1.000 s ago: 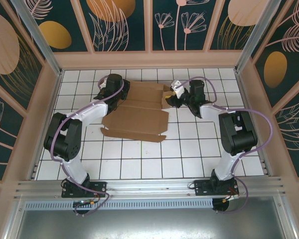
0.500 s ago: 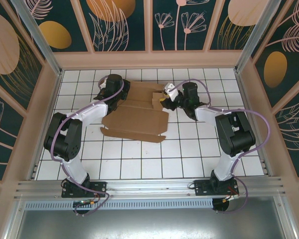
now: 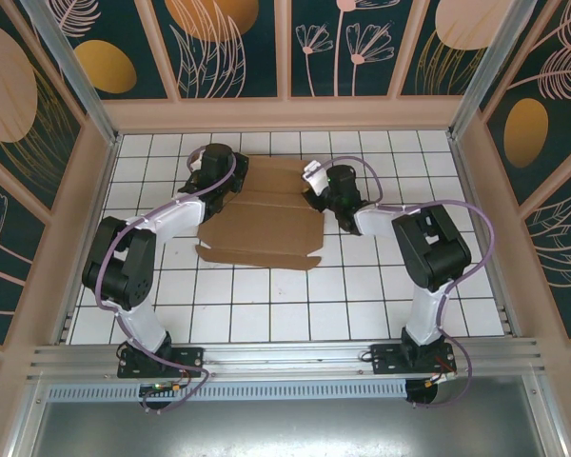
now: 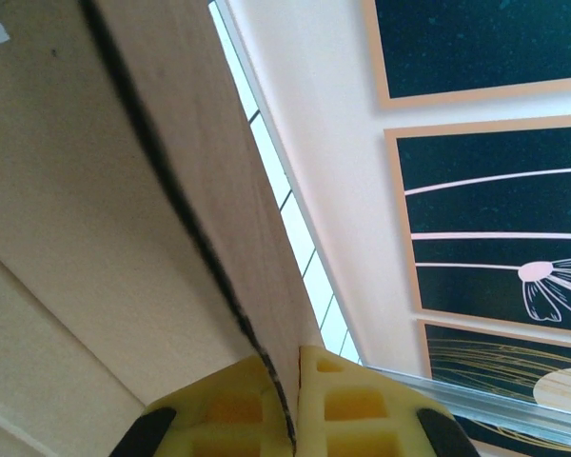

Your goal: Fold the paper box

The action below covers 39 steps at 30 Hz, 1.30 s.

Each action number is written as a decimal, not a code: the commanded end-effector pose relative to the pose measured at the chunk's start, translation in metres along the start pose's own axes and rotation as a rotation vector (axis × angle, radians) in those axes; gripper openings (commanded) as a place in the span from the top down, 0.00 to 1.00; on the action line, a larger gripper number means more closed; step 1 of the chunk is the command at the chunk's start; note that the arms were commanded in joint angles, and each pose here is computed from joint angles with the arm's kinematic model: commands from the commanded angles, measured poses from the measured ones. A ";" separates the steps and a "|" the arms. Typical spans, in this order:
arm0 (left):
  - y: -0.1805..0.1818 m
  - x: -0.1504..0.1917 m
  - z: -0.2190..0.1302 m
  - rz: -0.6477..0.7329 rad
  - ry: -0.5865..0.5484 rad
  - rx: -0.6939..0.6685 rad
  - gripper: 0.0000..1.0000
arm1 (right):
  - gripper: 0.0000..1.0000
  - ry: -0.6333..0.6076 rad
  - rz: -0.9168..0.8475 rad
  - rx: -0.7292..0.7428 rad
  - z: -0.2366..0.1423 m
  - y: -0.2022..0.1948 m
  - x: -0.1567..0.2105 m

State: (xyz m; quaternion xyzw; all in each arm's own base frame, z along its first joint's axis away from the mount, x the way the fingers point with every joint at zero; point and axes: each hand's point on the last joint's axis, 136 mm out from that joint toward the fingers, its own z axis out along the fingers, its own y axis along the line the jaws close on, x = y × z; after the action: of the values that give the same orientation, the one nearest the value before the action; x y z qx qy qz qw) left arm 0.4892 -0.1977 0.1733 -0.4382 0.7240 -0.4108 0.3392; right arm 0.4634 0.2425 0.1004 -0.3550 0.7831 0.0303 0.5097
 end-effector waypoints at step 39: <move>0.001 0.005 -0.019 0.032 0.034 -0.064 0.63 | 1.00 0.219 0.180 0.318 0.025 -0.032 0.017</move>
State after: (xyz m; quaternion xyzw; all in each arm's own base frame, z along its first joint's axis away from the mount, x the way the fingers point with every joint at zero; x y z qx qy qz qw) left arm 0.4801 -0.2000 0.1638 -0.4491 0.7372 -0.4001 0.3078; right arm 0.5087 0.2363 0.0972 -0.1942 0.8450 -0.0654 0.4939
